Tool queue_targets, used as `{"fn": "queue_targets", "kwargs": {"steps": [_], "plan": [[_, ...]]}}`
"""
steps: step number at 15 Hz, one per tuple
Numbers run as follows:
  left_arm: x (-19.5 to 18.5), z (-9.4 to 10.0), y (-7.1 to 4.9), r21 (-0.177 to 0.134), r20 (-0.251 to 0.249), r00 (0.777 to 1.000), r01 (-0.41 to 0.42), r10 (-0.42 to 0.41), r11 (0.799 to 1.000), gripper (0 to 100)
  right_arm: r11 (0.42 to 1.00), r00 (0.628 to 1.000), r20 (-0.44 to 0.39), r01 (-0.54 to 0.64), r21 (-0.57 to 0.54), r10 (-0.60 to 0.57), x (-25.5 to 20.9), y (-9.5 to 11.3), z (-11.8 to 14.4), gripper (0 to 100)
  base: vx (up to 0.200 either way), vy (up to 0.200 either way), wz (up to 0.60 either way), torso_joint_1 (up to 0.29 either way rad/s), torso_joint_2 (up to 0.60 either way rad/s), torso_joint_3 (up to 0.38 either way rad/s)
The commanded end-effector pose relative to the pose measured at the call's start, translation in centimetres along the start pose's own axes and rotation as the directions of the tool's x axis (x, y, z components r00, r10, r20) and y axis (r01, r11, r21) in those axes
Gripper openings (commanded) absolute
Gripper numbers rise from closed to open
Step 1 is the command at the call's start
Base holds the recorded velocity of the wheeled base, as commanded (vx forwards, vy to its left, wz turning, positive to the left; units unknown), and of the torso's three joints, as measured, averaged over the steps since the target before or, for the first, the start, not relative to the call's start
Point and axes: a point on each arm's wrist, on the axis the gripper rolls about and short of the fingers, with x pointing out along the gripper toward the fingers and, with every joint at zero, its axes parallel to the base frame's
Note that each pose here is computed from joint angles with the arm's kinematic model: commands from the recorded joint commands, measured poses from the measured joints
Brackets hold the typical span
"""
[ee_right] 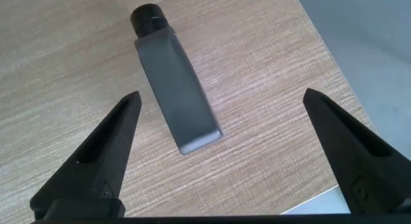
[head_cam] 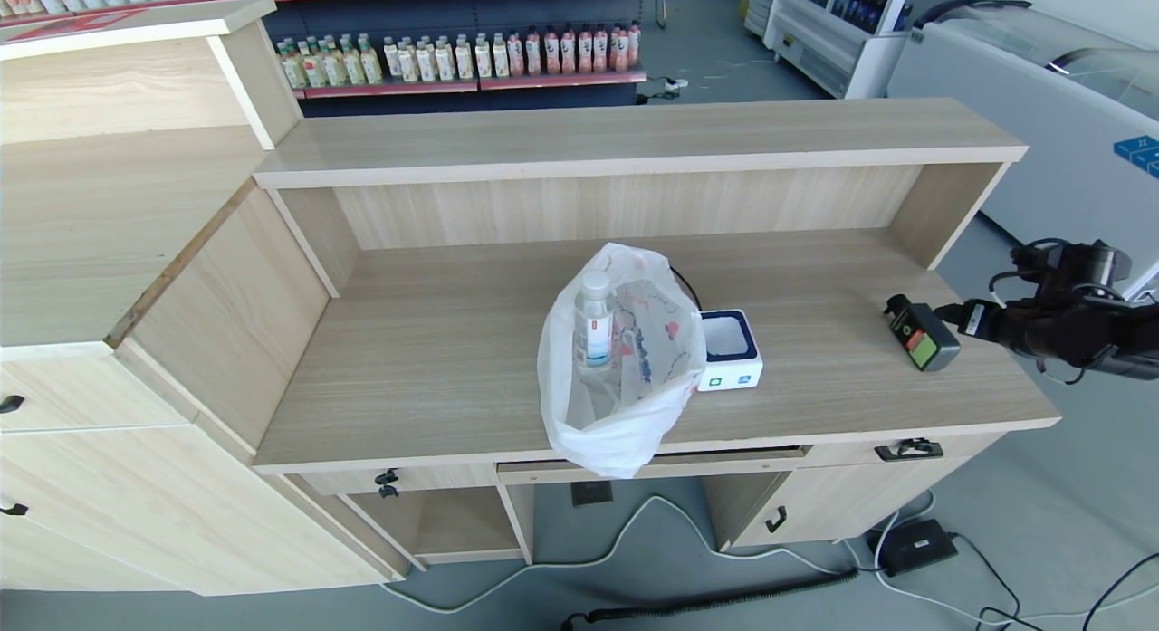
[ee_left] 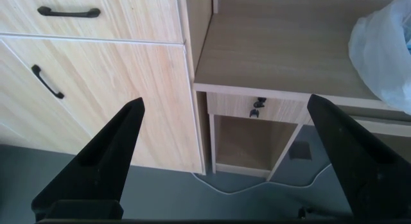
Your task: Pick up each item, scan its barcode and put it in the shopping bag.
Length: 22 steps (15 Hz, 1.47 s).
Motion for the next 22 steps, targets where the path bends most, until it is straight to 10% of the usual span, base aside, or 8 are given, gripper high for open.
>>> {"fn": "queue_targets", "kwargs": {"steps": [1, 14, 22], "plan": [[0.0, 0.0, 0.0, -0.001, 0.001, 1.000, 0.000, 0.000, 1.000, 100, 1.000, 1.000, 0.027, -0.008, -0.001, 0.008, 0.9, 0.5, 0.7, 100, 0.000, 0.000, 0.00, 0.000, 0.00, 0.000], [0.0, 0.0, 0.0, -0.001, 0.001, 1.000, 0.000, 0.000, 1.000, 100, 0.984, 0.994, -0.045, -0.108, -0.141, 0.102, 4.9, 5.9, -1.7, 100, 0.000, 0.000, 0.00, 0.000, 0.00, 0.000], [0.0, 0.0, 0.0, -0.001, 0.001, 1.000, 0.000, 0.000, 1.000, 100, 0.984, 0.993, -0.083, -0.100, -0.150, 0.088, 5.9, 5.2, -3.4, 100, 0.000, 0.000, 0.00, 0.000, 0.00, 0.000]]}}
